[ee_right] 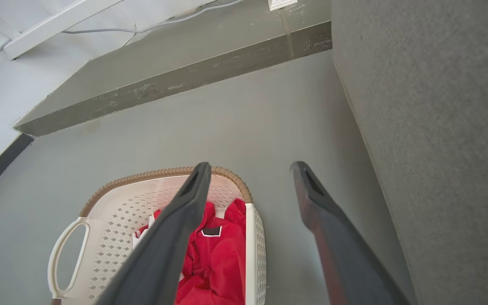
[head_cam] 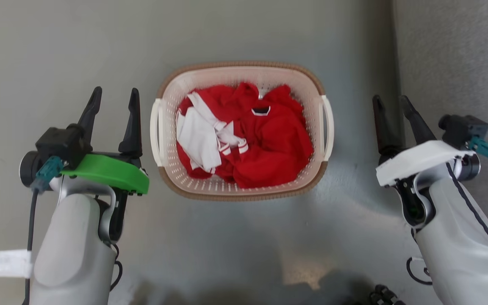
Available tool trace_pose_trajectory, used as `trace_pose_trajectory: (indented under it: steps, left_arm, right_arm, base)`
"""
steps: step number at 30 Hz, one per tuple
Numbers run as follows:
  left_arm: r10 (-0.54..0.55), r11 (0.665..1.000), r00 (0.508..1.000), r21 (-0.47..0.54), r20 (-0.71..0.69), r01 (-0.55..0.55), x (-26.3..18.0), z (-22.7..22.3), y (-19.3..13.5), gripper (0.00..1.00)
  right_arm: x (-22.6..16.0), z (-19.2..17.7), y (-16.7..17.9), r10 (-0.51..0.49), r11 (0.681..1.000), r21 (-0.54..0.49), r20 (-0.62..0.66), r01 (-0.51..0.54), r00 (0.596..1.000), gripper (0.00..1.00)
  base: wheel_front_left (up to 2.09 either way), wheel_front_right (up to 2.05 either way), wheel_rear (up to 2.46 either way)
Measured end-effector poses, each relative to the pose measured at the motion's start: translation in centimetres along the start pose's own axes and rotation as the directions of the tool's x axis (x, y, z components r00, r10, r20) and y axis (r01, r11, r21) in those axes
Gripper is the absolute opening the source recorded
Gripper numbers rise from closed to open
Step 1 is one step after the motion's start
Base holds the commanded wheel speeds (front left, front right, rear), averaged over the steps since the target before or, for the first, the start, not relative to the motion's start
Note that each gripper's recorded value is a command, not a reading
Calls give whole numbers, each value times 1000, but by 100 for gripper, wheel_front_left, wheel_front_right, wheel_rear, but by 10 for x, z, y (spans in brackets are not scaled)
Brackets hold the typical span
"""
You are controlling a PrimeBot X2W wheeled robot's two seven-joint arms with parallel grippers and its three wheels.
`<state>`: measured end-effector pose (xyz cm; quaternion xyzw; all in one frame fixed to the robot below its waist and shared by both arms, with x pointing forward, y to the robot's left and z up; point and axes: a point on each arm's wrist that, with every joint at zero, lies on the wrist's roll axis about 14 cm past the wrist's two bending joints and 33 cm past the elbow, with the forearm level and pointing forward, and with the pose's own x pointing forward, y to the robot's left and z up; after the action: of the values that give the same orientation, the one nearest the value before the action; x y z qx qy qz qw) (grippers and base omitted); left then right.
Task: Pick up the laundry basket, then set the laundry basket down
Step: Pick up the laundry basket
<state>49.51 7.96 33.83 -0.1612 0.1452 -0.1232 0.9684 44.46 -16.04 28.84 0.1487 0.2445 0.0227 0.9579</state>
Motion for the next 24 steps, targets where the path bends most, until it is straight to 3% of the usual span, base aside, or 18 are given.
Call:
trace_pose_trajectory:
  steps: [14,24]
  left_arm:
    - [24,999,976,-32,-215,-31,21,-83,23,100]
    - [32,996,938,-65,-345,-58,37,-139,36,100]
  right_arm:
    - [34,-66,-10,-12,1000,-3,-199,12,980,100]
    - [60,-110,1,37,999,-16,-313,-44,949,100]
  base:
    - [0,0,0]
    - [0,0,0]
